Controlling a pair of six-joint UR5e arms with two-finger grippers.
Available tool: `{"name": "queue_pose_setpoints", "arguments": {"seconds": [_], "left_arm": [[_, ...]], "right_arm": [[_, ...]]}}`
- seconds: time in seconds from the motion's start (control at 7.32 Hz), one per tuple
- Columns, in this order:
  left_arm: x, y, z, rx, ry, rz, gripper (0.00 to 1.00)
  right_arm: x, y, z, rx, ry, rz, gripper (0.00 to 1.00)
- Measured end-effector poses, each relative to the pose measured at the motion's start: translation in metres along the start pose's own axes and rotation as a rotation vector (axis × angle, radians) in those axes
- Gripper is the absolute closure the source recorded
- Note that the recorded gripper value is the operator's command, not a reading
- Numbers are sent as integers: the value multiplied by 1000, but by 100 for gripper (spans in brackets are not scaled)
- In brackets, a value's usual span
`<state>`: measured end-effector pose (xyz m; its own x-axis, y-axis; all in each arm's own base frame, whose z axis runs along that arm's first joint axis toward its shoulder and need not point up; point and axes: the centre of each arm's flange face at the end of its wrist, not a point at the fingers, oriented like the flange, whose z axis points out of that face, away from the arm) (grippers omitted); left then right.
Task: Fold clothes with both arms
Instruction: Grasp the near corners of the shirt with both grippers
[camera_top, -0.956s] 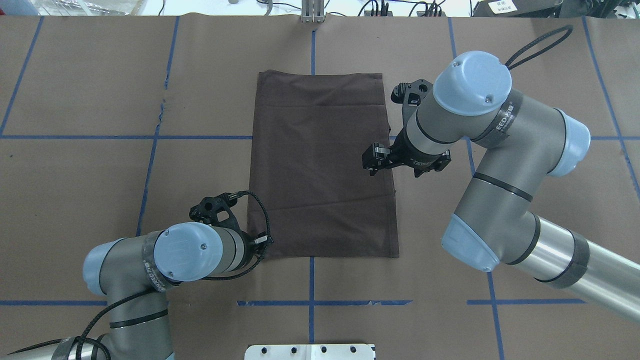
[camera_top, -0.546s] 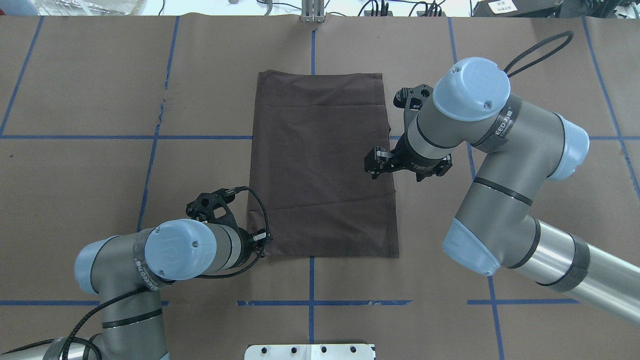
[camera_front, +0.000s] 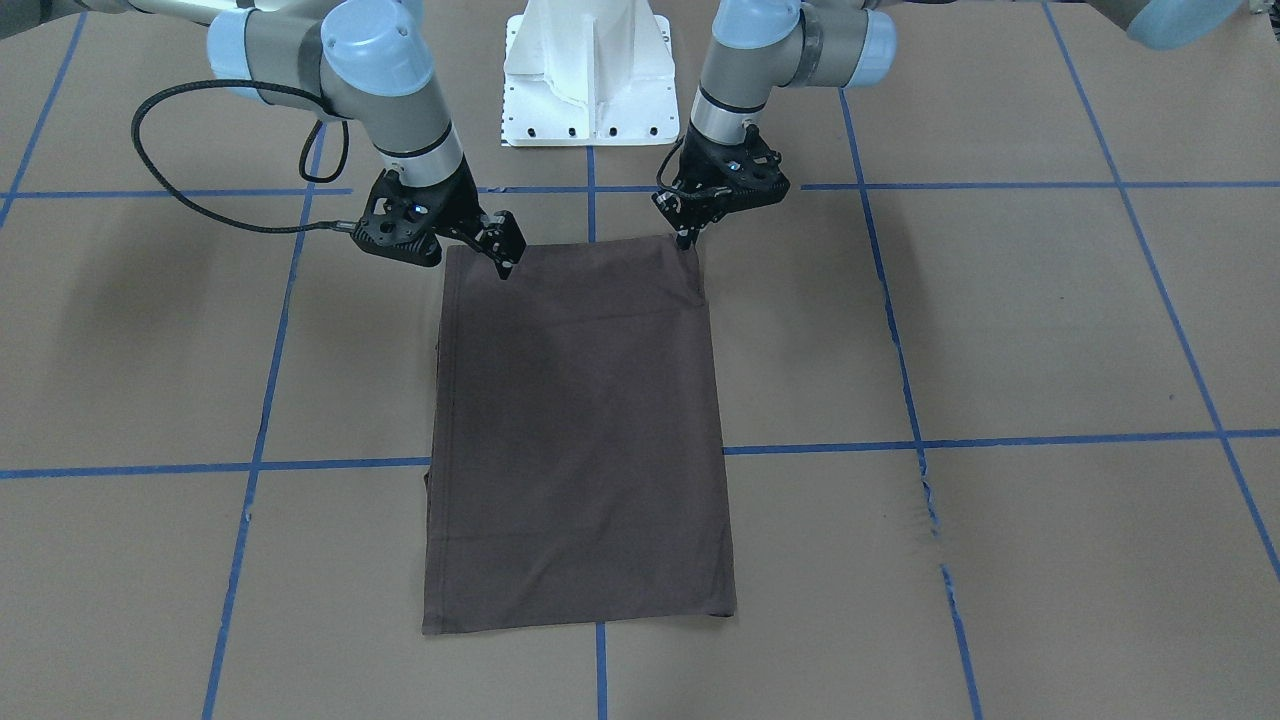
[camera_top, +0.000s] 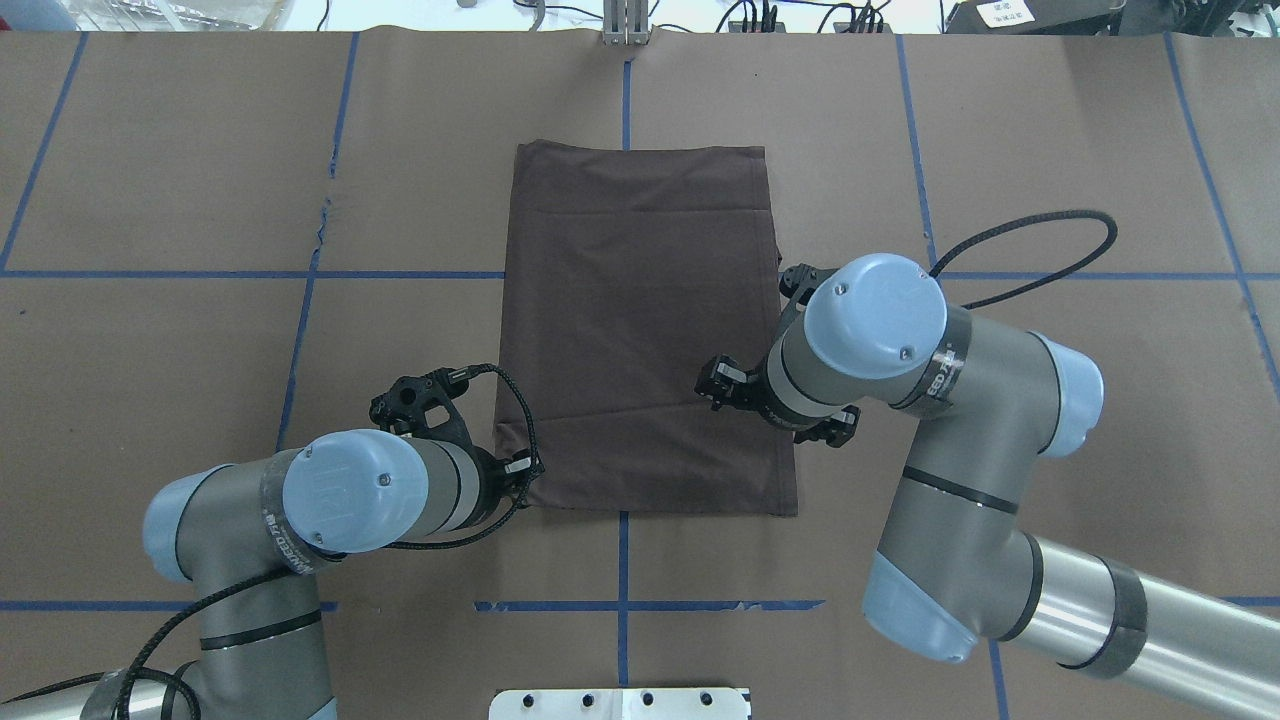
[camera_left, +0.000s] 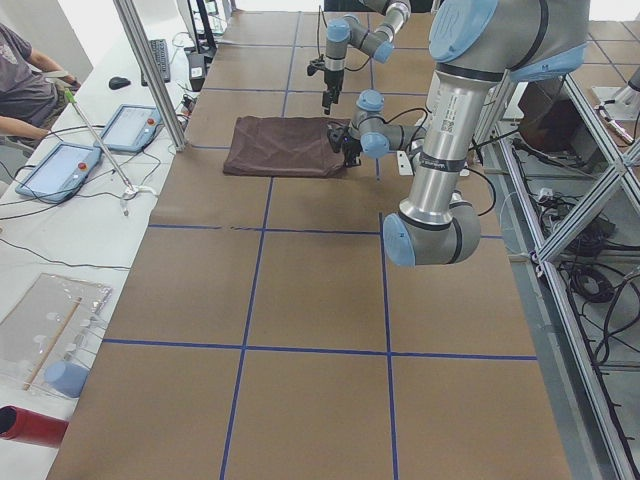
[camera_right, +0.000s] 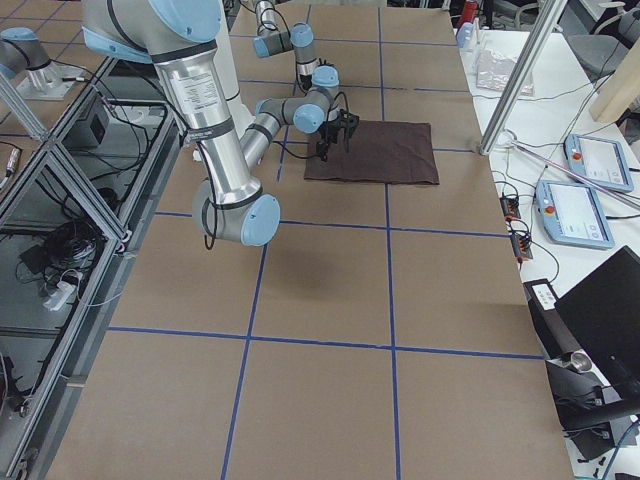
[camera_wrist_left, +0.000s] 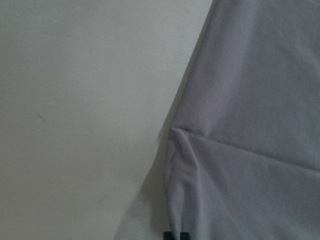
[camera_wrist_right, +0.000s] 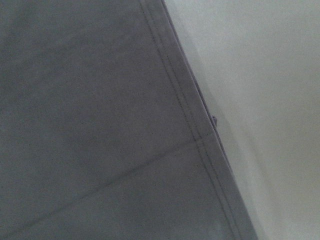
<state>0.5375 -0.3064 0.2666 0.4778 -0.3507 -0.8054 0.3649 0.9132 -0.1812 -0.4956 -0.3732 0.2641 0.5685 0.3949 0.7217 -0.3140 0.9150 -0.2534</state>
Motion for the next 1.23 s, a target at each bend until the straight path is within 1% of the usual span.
{"name": "queue_pose_setpoints", "arguments": {"seconds": [0.14,0.27,0.41,0.68,0.82,1.23], "left_arm": [[0,-1,0,1,1,7,100],[0,-2,-1,2,1,12,100],[0,-2,-1,2,2,16,100],[0,-2,-1,2,2,20,100],[0,-2,-1,2,2,20,100],[0,-3,-1,4,3,19,100]], "right_arm": [[5,17,13,6,-22,74,0],[9,27,25,8,-20,134,0],[13,34,37,10,1,169,0],[19,41,53,21,55,193,0],[21,42,57,23,68,194,0],[23,43,66,33,85,195,0]]}}
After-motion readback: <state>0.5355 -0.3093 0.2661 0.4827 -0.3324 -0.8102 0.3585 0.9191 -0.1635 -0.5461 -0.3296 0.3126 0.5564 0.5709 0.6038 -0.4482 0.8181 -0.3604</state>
